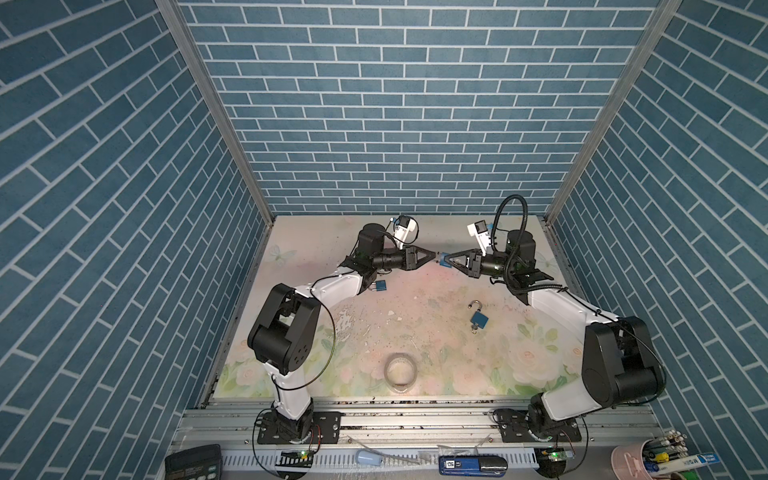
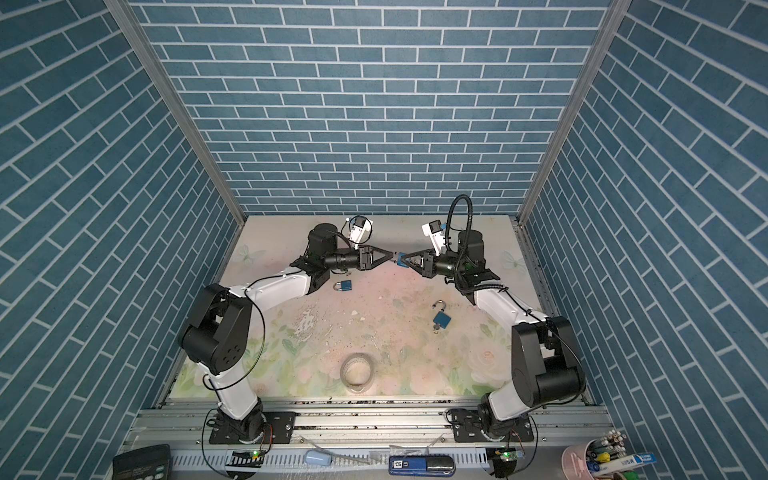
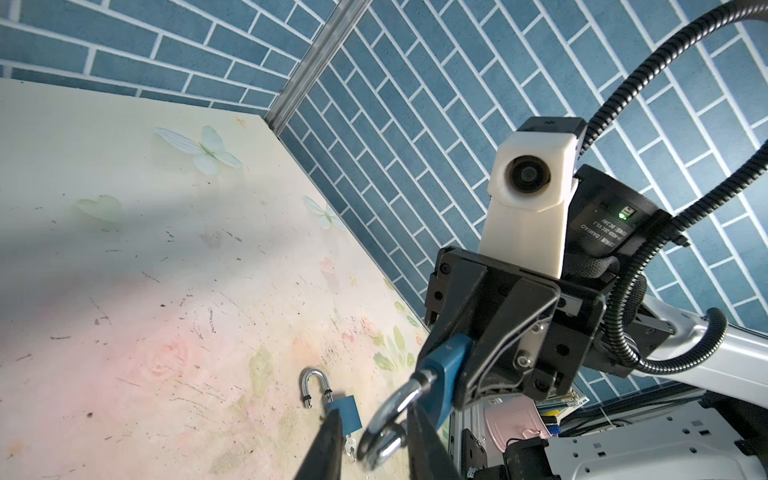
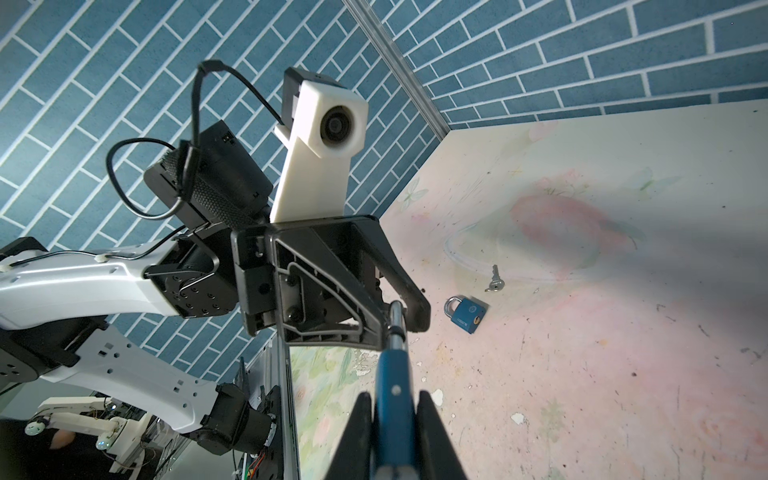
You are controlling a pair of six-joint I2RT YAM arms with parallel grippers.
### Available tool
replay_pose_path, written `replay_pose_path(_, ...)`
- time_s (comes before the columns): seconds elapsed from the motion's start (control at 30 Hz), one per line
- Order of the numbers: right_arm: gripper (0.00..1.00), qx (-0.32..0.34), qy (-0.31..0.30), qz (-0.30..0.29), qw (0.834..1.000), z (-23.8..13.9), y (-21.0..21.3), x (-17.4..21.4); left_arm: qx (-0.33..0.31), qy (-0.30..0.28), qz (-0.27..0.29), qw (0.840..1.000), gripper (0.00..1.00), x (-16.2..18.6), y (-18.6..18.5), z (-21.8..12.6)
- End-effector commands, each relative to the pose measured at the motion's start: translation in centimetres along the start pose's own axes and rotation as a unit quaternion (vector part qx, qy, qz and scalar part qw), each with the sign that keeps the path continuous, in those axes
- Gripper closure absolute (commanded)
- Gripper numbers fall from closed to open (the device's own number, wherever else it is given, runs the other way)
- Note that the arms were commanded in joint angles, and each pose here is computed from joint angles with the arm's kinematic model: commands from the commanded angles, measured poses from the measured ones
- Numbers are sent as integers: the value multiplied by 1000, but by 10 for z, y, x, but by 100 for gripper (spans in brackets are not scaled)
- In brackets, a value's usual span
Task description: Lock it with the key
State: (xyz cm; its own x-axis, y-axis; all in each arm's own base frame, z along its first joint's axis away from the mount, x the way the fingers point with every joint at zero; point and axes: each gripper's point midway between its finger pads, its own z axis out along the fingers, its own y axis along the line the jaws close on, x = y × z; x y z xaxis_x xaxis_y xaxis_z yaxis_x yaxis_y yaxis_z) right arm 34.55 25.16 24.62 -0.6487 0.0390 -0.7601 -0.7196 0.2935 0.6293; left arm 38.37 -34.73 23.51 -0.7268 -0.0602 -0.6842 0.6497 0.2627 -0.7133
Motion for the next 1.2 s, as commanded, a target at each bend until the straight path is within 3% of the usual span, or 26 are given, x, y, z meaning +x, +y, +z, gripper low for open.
replay_pose_path(0.0, 100, -19, -13, -38, 999, -1, 13, -18, 9, 2, 7, 1000, 72, -2, -1, 0)
replay_pose_path(0.43, 100, -19, -11, -33, 999, -1, 12, -15, 0, -2, 7, 1000, 76, -3, 2, 0)
replay_pose_path(1.17, 100, -38, -5, -30, 999, 3, 14, -18, -2, 24, -6, 1000, 100, -2, -14, 5)
